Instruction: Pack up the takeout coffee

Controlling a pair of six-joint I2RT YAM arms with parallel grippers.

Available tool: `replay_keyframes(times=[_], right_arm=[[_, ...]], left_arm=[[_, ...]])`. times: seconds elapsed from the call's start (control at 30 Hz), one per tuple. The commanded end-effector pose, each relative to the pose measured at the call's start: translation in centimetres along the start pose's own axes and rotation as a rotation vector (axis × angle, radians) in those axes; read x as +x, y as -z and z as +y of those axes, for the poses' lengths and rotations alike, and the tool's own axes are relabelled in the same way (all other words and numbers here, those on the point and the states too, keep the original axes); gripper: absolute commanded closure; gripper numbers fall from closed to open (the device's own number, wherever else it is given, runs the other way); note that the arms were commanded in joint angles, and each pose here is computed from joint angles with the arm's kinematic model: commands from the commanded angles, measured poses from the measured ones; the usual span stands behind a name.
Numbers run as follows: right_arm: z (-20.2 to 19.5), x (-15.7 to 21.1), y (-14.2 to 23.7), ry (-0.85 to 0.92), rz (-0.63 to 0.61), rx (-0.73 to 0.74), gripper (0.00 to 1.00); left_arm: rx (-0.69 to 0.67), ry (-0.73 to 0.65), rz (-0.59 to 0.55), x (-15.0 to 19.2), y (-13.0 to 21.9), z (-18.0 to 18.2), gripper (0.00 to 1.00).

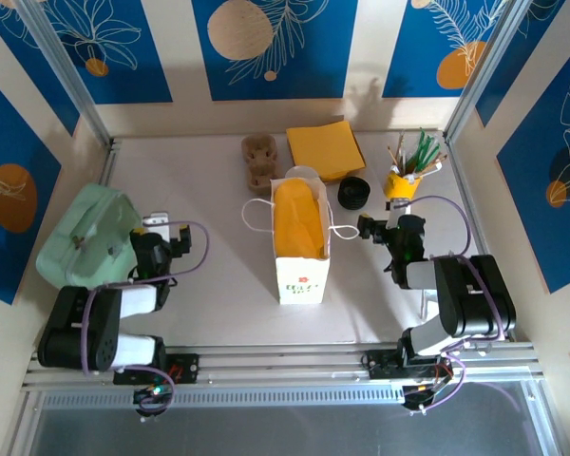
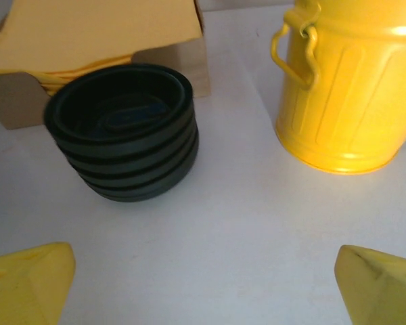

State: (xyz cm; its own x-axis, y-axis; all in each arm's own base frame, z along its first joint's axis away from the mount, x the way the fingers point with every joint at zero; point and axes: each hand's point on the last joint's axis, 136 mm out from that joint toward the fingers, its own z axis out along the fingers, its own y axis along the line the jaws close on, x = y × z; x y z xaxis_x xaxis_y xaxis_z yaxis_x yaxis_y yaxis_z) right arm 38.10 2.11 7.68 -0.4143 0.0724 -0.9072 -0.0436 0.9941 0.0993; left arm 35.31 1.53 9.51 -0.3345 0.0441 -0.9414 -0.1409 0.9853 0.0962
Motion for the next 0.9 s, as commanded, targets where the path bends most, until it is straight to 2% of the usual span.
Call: replay_keyframes(times=[0.0, 0.13, 0.2, 0.87], right_arm=[[0.4, -2.2, -0.8, -0.001, -0.042, -0.043, 0.01], [0.4, -2.2, -0.7, -0.002, -0.041, -0.050, 0.01], [0.4, -2.2, -0.7, -0.003, -0.043, -0.051, 0.01], [0.5, -2.1, -0.8, -0.002, -0.037, -0.053, 0.01]], left_arm=[[0.095, 0.037, -0.110, -2.6, -1.1, -1.5, 0.01], [0.147, 0.007, -0.098, -1.7, -2.6, -2.8, 0.01], [0.138, 0.006, -0.020, -1.1, -3.3, -2.7, 0.01], [0.144, -0.008, -0.027, -1.3, -3.5, -3.0, 0.01]])
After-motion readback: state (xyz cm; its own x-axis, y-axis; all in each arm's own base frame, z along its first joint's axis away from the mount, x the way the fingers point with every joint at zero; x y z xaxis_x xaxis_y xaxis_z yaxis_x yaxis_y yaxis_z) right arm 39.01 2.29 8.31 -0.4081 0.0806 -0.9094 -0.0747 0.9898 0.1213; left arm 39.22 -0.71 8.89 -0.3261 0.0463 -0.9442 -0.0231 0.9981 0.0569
